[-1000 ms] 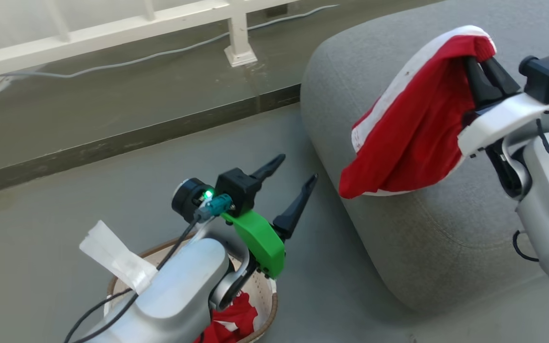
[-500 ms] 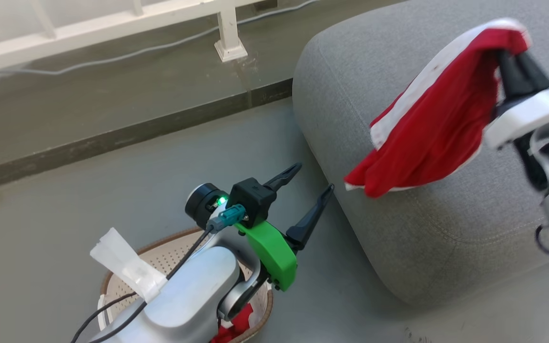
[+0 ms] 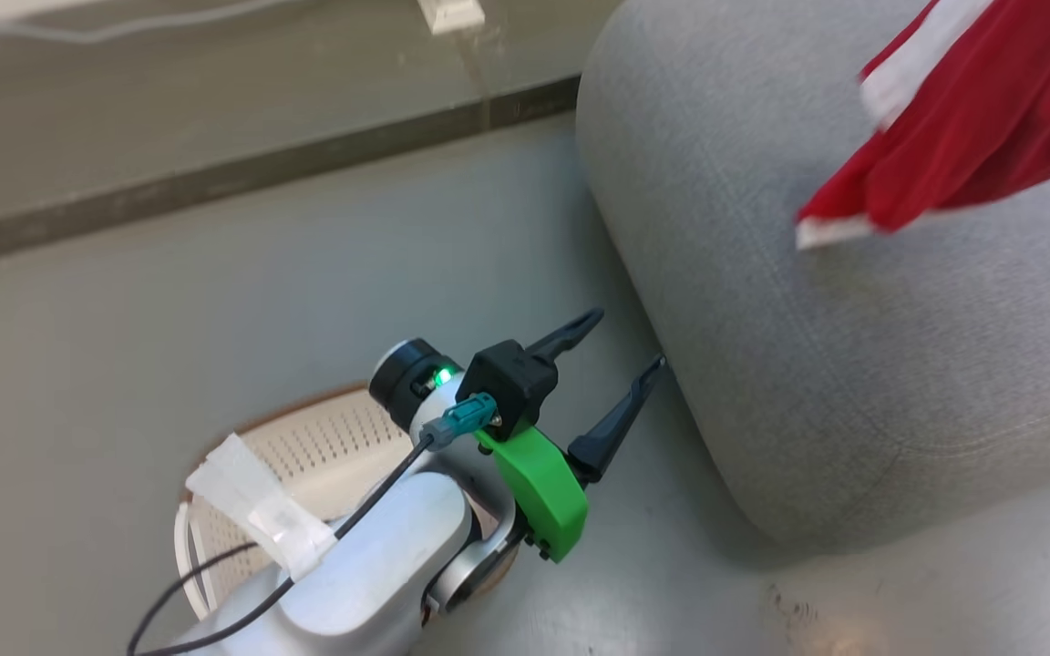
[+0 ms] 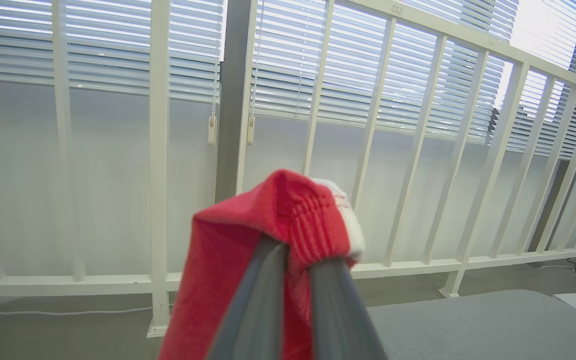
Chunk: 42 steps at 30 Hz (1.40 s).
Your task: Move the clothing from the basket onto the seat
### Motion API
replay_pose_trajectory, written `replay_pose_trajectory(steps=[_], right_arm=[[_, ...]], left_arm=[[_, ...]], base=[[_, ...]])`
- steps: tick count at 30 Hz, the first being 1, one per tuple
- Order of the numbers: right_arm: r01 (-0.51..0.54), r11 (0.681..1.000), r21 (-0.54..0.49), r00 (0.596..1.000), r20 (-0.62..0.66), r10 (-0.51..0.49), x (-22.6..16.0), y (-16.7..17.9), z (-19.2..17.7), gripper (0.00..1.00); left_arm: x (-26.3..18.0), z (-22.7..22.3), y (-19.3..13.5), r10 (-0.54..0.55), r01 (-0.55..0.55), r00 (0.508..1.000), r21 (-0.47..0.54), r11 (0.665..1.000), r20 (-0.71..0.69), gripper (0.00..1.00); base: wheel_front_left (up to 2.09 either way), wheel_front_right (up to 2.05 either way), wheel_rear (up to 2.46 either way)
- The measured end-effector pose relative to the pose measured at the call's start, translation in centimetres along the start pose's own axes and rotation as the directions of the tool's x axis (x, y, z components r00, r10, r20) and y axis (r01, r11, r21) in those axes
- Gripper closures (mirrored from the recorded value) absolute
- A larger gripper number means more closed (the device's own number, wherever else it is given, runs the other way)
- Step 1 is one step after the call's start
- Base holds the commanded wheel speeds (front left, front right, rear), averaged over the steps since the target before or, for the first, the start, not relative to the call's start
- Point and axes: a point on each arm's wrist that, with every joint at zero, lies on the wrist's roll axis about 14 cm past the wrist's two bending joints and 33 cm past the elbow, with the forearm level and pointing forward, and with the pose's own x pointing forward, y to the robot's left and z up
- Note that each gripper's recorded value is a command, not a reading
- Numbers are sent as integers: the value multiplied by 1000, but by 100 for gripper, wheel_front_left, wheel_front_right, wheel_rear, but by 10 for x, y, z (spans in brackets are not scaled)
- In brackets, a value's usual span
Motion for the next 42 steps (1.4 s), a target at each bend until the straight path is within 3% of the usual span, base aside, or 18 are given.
replay_pose_trajectory(steps=[11,24,34,42], right_arm=[[136,990,-31,989,-59,-138,52,-38,-23,100],[192,979,-65,977,-78,-197,107,-34,-63,100],[186,981,-45,954,-230,-192,109,1,-151,100],[139,990,-12,896,-425,-131,70,48,-243,100]], left_arm=[[0,0,41,20,-20,1000,-4,1000,13,0],[-12,-16,94,73,-73,997,0,997,5,0],[-23,-41,117,106,-108,993,-42,993,-49,0],[-26,-60,132,111,-114,990,-36,993,-85,0]], base=[[0,0,0],[0,0,0],[0,0,0],[0,0,0]])
